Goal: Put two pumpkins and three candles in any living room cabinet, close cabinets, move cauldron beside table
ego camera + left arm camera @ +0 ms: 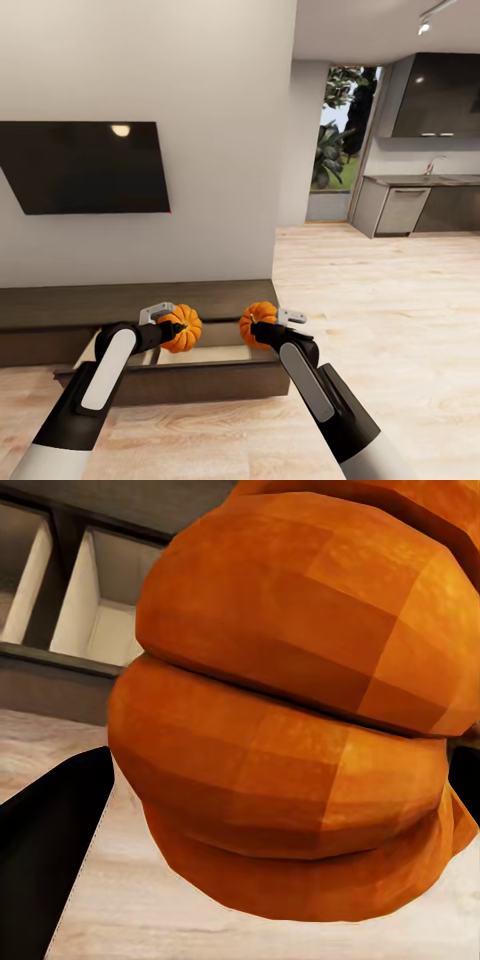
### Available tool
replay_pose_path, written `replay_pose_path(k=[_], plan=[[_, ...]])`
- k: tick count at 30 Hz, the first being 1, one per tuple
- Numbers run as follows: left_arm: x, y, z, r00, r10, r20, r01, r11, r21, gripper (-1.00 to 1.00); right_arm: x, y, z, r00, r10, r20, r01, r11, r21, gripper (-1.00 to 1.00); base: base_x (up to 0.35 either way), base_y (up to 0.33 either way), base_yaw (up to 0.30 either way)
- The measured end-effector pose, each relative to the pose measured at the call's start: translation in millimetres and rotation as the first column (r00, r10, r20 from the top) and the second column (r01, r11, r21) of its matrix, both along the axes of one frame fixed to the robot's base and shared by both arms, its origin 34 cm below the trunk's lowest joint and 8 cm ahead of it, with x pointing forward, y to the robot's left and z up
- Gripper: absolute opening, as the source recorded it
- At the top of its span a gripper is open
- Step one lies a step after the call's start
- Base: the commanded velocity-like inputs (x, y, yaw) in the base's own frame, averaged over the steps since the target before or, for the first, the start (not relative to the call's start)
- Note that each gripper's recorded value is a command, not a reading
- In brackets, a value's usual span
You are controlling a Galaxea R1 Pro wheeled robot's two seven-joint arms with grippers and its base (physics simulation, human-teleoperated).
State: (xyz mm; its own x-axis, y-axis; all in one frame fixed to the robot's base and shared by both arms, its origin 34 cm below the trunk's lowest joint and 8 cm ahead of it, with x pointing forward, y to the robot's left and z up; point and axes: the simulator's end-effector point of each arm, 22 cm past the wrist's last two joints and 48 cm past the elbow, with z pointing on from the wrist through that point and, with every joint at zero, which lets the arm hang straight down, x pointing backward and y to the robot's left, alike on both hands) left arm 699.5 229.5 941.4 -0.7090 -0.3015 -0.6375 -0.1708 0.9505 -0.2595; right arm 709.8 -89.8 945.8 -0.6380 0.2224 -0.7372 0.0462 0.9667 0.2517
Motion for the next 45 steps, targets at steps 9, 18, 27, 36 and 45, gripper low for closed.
replay_pose_path(k=[9,18,27,36,45], plan=[[0,1,0,1.0,-0.001,0.0,0.001,1.0,0.001,-1.0,-1,4,0,1.0,0.008,0.003,-0.008,1.0,-0.003,-1.0,0.269,-0.029,0.101],[0,0,0,1.0,-0.002,0.0,0.002,1.0,-0.001,-1.0,-1,4,-1,1.0,0.009,0.002,-0.009,1.0,-0.004,-1.0,0.239,-0.077,0.003],[0,0,0,1.0,-0.001,0.001,0.001,1.0,-0.005,-1.0,-1,4,-1,1.0,0.008,0.004,-0.008,1.0,-0.005,-1.0,0.182,-0.006,0.0],[0,-2,0,1.0,-0.004,0.0,0.004,1.0,-0.009,-1.0,-1,11,0,0.999,0.032,0.008,-0.032,0.999,0.017,-1.0,0.229,0.0,0.0],[0,0,0,1.0,-0.002,0.0,0.002,1.0,-0.008,-1.0,-1,12,0,0.999,0.038,0.009,-0.038,0.999,0.02,-1.0,0.099,0.0,0.0]])
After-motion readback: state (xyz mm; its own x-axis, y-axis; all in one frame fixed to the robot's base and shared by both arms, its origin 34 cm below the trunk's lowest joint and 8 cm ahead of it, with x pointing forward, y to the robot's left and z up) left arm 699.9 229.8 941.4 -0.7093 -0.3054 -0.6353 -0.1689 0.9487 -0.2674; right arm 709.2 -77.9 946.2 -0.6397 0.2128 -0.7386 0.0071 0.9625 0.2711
